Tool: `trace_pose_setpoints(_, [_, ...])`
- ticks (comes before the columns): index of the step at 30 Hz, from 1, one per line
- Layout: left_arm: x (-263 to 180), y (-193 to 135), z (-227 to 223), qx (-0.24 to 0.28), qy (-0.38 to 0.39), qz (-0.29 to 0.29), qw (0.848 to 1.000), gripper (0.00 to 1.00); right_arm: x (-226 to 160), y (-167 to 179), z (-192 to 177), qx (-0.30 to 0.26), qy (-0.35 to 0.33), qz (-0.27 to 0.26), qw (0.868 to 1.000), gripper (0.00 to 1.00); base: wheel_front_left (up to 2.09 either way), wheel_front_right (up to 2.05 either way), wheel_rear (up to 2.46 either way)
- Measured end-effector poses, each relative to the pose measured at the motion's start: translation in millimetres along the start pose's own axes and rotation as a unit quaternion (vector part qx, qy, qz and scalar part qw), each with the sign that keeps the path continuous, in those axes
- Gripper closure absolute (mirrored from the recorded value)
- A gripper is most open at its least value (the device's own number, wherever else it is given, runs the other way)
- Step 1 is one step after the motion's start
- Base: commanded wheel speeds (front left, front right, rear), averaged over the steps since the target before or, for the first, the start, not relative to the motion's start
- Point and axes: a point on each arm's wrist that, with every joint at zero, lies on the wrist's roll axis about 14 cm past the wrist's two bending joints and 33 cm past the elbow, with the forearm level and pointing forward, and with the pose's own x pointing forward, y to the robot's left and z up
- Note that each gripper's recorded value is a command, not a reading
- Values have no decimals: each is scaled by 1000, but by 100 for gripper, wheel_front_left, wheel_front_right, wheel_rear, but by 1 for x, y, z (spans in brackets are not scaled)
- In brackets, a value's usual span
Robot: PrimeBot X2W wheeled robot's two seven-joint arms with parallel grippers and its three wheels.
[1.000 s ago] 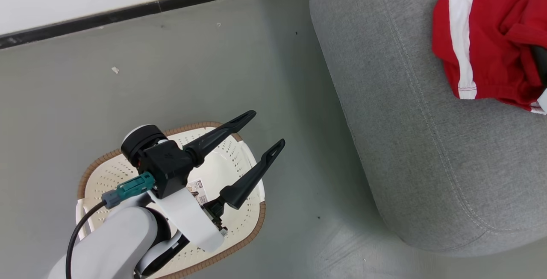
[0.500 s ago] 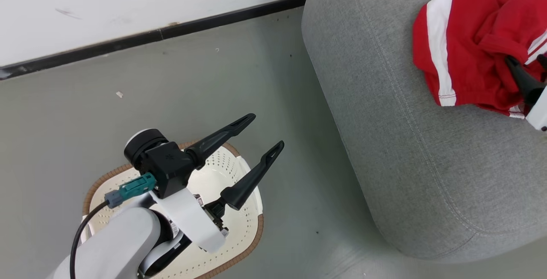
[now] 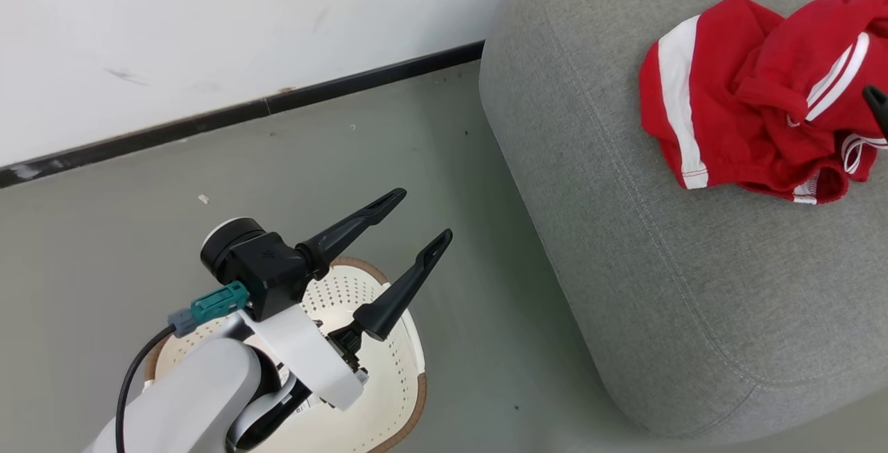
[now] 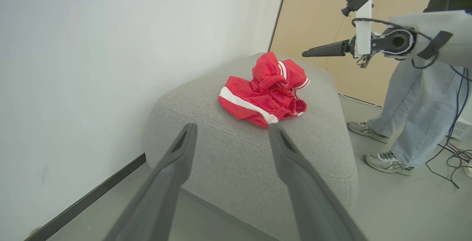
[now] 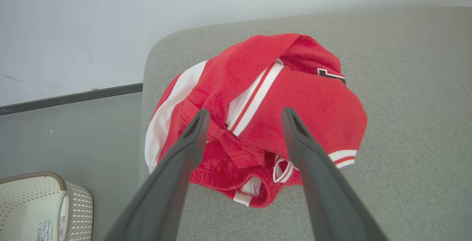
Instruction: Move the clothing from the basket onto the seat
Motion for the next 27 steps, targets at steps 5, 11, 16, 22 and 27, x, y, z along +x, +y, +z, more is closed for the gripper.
trace_pose_setpoints(5, [-1, -3, 10, 14, -11, 4, 1000, 0, -11, 12, 37, -12, -72, 25, 997, 0, 0, 0, 0])
trace_pose_setpoints(11, [-9, 2, 18, 28, -17, 34, 999, 0, -25, 29, 74, -28, -147, 56, 987, 0, 0, 0, 0])
trace_pose_setpoints(16, [-16, 13, 36, 47, -35, 70, 996, 0, -37, 41, 104, -28, -211, 75, 974, 0, 0, 0, 0])
trace_pose_setpoints(22, [-35, 27, 44, 60, -40, 121, 990, 0, -48, 62, 127, -27, -265, 105, 958, 0, 0, 0, 0])
trace_pose_setpoints(27, [-52, 41, 58, 66, -55, 169, 982, 0, -53, 77, 133, -17, -290, 128, 948, 0, 0, 0, 0])
